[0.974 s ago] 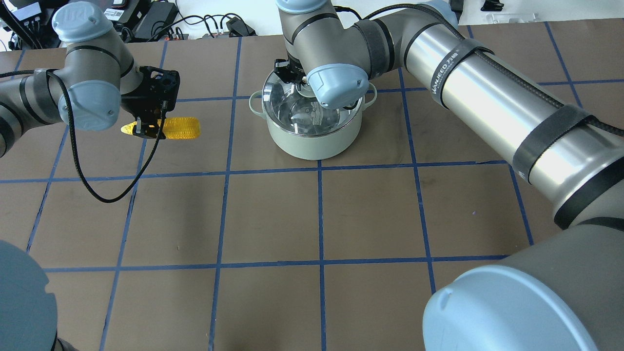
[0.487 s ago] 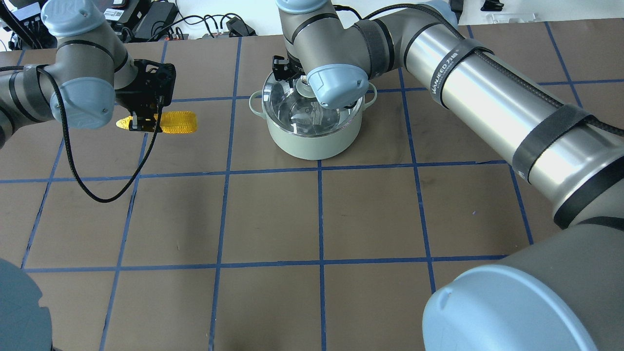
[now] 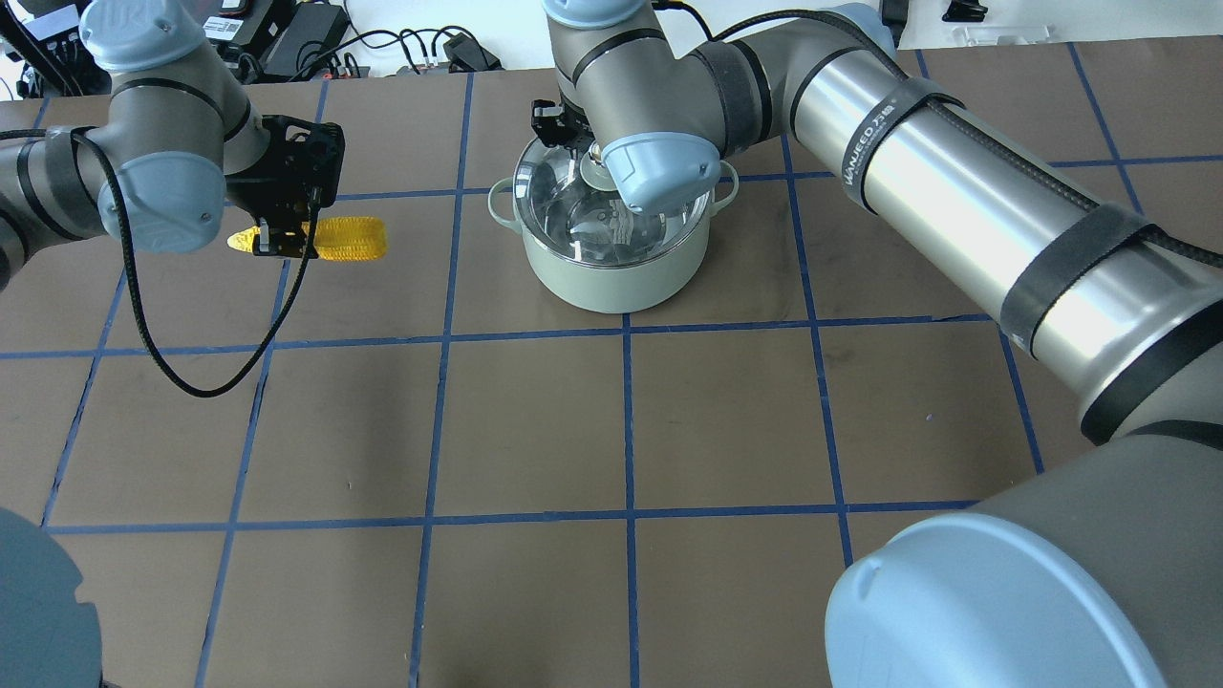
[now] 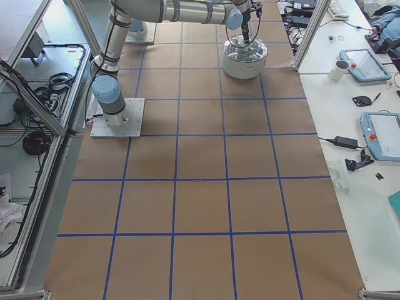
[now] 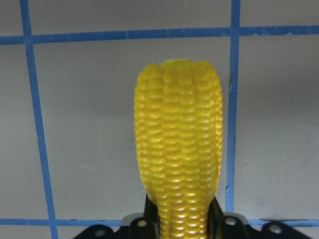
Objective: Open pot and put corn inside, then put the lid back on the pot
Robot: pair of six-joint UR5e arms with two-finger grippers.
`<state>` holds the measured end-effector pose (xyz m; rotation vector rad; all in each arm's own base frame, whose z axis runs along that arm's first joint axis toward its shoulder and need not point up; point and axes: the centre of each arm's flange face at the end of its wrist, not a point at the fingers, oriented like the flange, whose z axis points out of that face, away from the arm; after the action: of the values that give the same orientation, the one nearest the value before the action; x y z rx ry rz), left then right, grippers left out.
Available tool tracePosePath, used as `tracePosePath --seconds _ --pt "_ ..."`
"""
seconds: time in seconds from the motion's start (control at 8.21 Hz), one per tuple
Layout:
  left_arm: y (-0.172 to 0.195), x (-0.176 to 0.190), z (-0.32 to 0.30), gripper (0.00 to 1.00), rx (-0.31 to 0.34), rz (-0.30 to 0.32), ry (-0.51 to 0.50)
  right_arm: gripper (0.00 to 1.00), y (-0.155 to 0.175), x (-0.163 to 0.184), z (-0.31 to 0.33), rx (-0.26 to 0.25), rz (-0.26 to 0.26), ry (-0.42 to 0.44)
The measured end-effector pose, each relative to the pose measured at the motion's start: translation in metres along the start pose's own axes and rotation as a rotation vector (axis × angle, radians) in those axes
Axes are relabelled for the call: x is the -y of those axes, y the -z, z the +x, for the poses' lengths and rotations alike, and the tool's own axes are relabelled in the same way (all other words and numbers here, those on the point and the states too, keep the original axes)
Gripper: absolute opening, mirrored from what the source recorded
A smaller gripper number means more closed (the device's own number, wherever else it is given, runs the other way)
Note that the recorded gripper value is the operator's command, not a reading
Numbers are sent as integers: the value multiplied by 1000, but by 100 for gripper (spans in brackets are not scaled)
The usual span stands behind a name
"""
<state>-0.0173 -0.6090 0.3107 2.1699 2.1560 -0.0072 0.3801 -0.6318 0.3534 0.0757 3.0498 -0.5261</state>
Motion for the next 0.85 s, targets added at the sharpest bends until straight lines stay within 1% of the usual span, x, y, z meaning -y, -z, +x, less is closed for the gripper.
tracePosePath --seconds 0.49,0.61,0.73,0.85 --pt "-1 1 0 0 -2 1 -4 66 -5 -1 3 -2 1 11" --pt "-2 1 0 0 -2 1 -4 62 -5 -1 3 -2 0 14" --pt "-2 1 0 0 -3 2 -4 56 -6 -1 4 -3 0 15" --pt "-3 2 0 0 -4 3 -4 56 -6 0 5 -3 0 16"
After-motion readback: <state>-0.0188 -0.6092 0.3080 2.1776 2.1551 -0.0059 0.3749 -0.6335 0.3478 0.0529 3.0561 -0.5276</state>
